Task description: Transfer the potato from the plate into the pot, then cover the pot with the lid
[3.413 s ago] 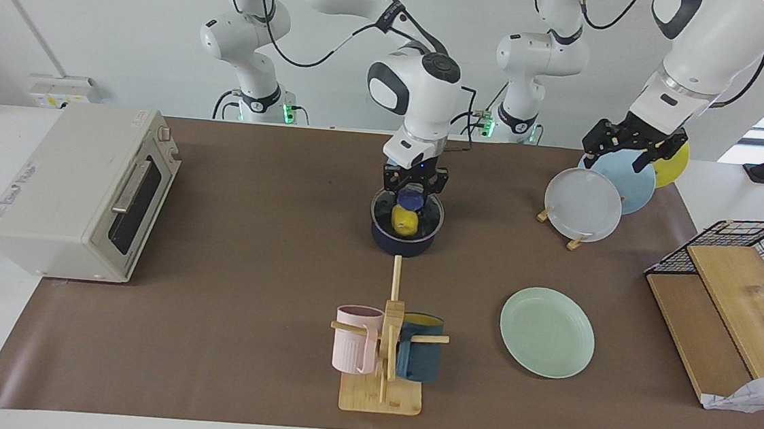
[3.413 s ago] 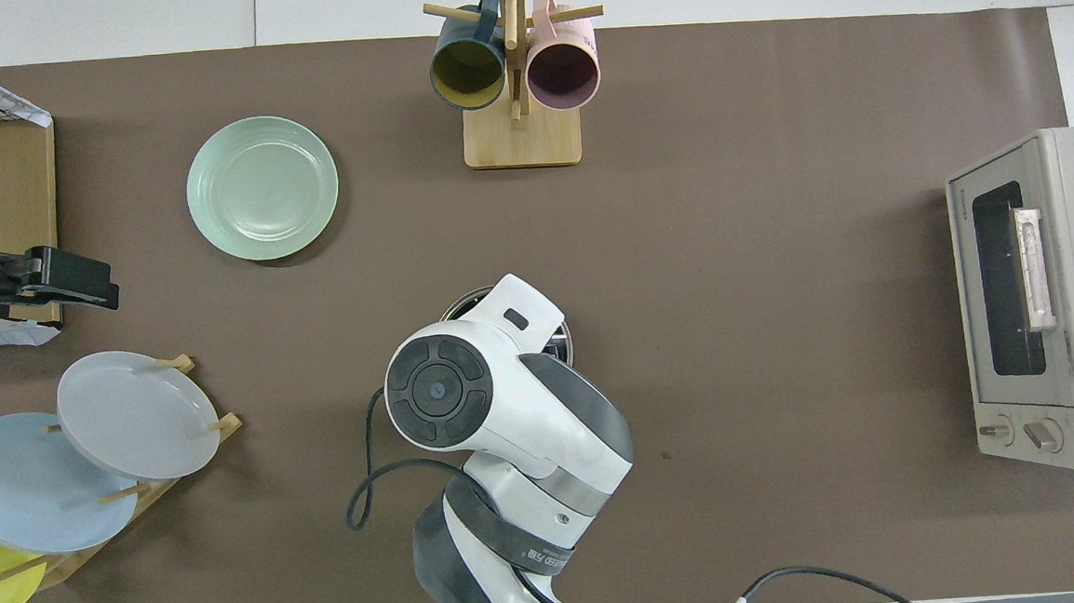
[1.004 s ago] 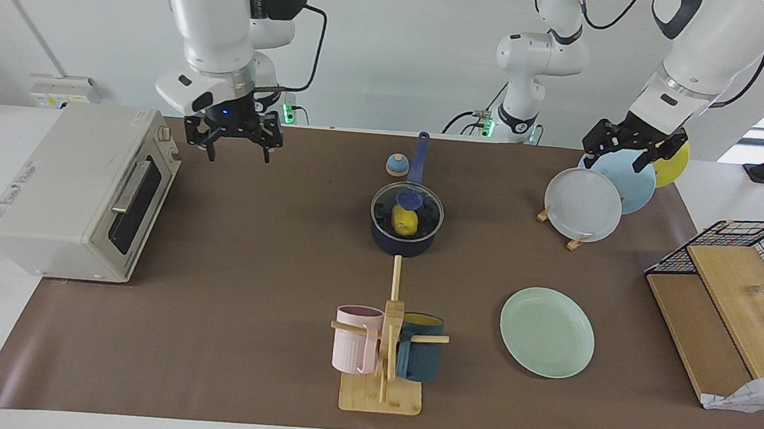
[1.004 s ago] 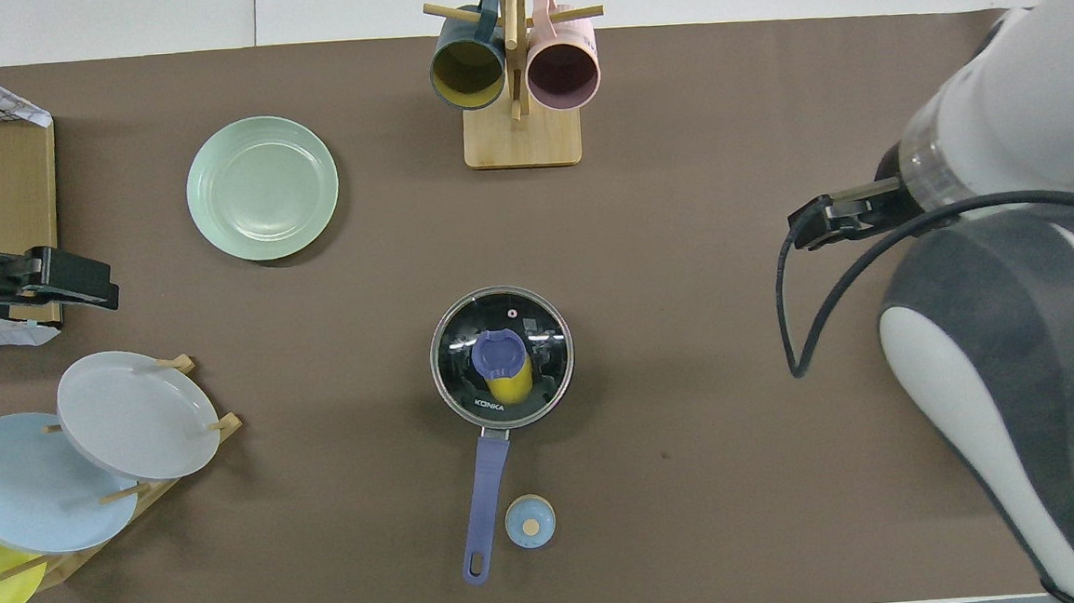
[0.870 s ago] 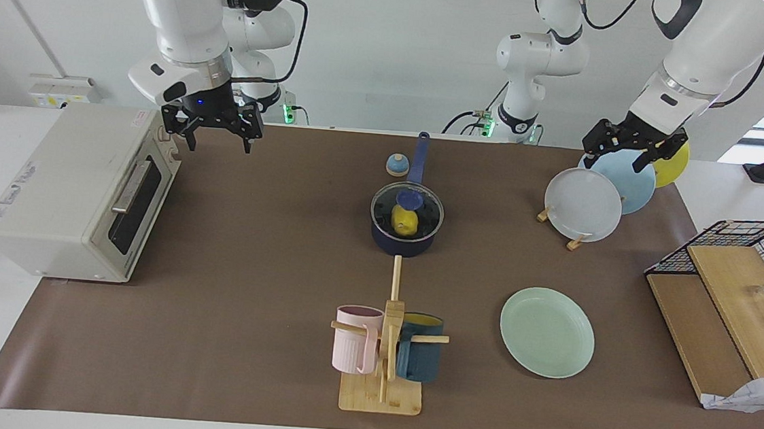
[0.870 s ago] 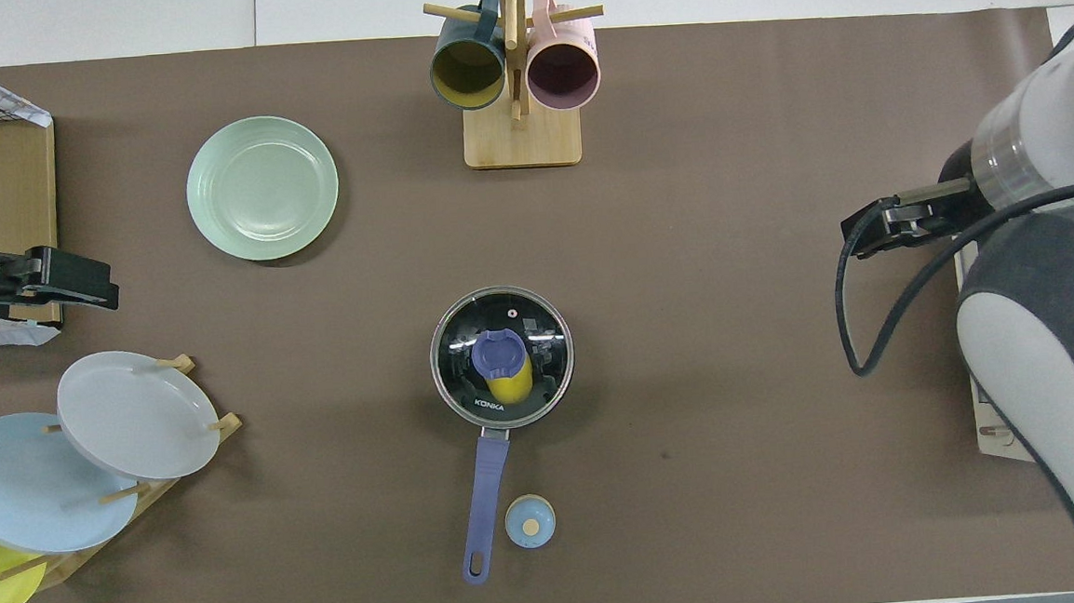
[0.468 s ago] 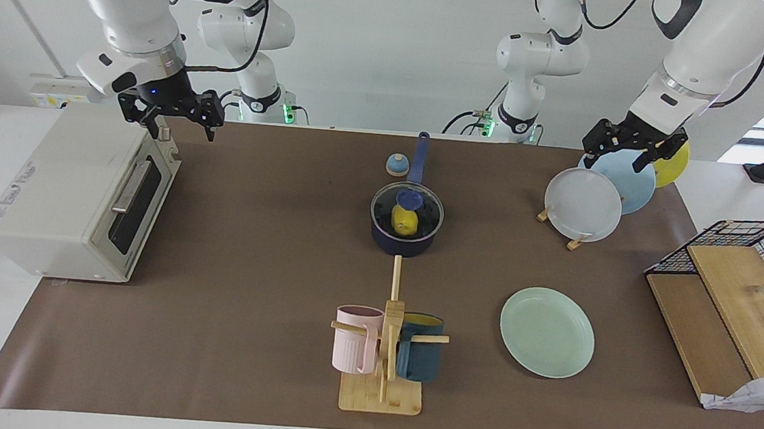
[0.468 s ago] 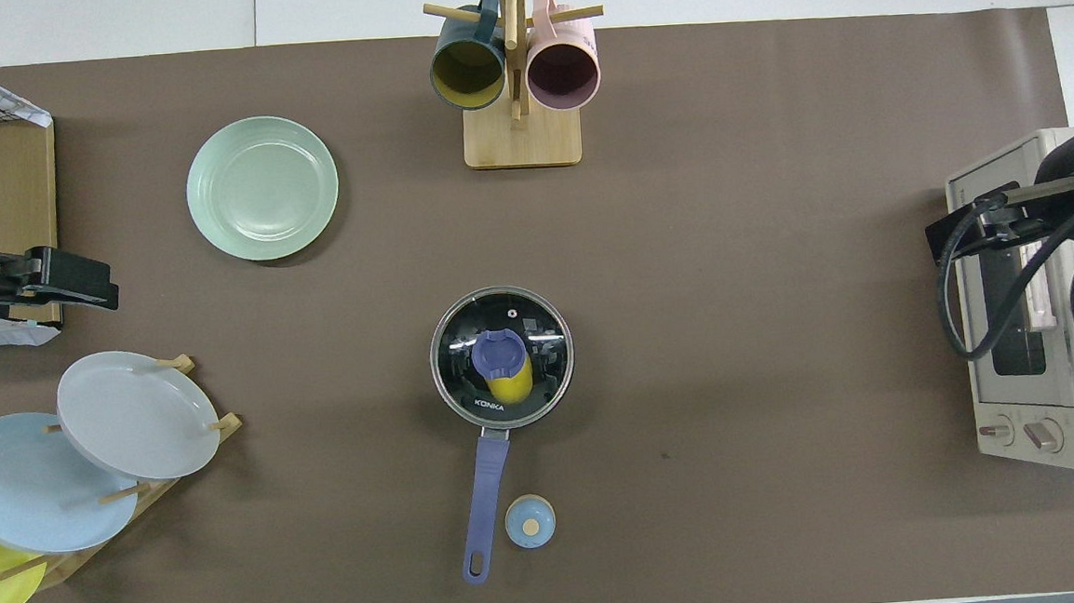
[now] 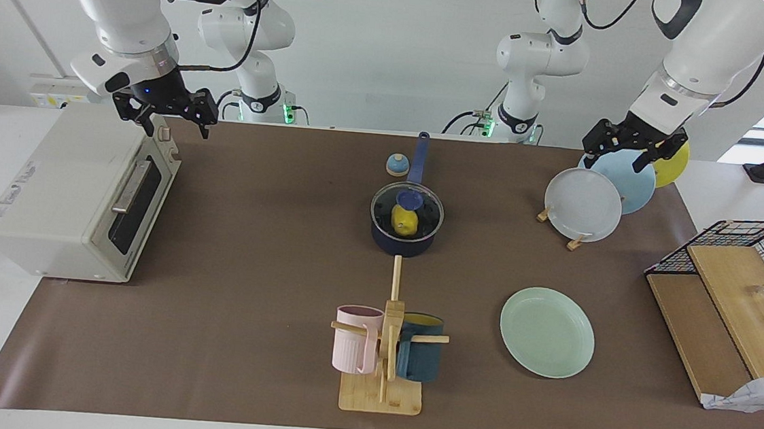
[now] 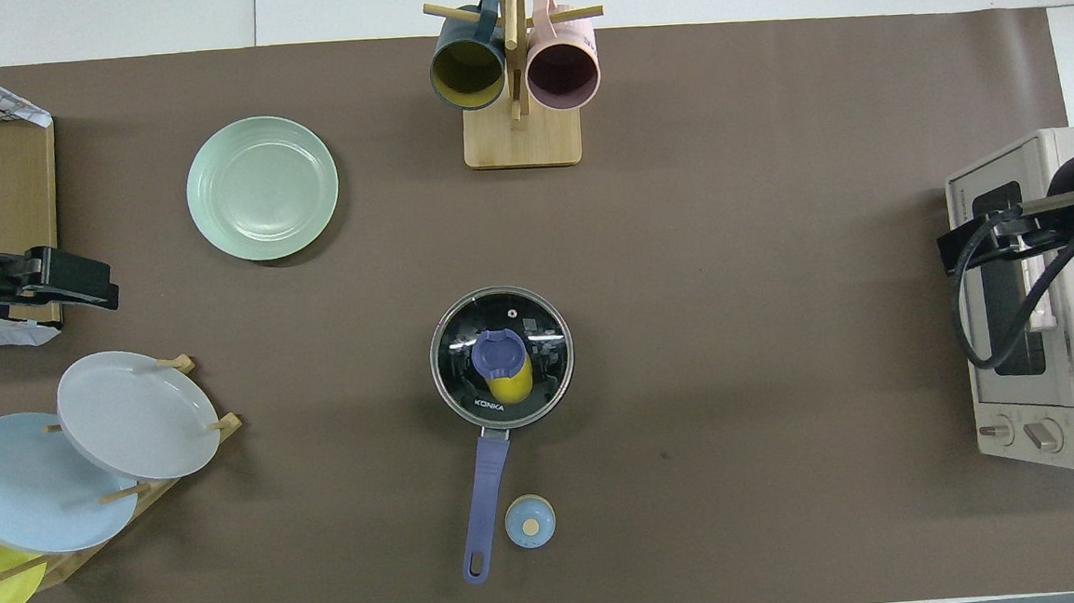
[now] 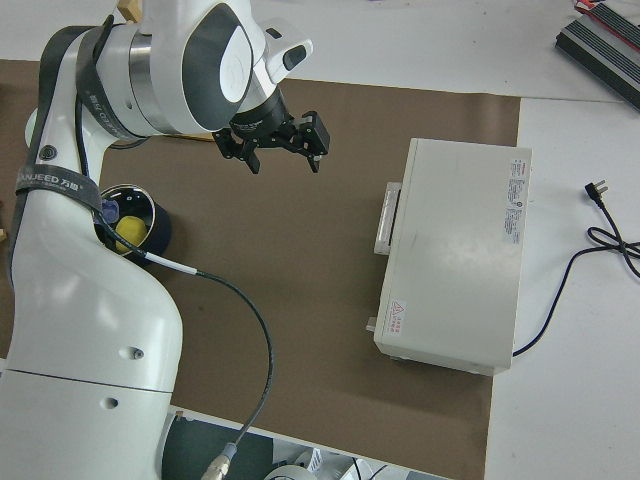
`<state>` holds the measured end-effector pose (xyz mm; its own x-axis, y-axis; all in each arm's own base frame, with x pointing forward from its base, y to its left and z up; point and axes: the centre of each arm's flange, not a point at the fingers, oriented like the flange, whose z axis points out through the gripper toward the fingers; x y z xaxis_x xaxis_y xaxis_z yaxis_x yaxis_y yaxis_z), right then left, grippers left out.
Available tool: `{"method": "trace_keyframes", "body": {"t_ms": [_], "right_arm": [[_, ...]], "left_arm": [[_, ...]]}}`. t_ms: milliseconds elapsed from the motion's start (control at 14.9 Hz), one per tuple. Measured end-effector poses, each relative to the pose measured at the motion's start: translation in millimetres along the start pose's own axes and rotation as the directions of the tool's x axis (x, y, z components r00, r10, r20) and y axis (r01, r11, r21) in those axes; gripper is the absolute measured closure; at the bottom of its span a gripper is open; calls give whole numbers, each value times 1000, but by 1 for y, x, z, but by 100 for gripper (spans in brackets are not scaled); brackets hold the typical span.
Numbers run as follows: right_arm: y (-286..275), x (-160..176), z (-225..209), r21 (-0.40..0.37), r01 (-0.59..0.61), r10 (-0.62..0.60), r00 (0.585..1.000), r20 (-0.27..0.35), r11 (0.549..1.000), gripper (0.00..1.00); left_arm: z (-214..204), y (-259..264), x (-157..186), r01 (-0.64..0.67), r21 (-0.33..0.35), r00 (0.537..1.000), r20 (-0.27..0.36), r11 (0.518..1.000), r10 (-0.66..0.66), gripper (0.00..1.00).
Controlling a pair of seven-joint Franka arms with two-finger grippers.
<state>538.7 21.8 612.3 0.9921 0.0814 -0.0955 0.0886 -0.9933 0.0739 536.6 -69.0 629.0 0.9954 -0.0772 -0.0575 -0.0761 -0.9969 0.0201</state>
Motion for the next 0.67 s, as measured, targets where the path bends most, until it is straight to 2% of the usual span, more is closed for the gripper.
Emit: {"method": "trace_keyframes", "body": {"t_ms": [669], "right_arm": [[15, 0, 6, 42, -33, 33, 999, 6, 999, 0]], "left_arm": [[0, 0, 0, 0, 0, 1000, 0, 1000, 0, 0]]}}
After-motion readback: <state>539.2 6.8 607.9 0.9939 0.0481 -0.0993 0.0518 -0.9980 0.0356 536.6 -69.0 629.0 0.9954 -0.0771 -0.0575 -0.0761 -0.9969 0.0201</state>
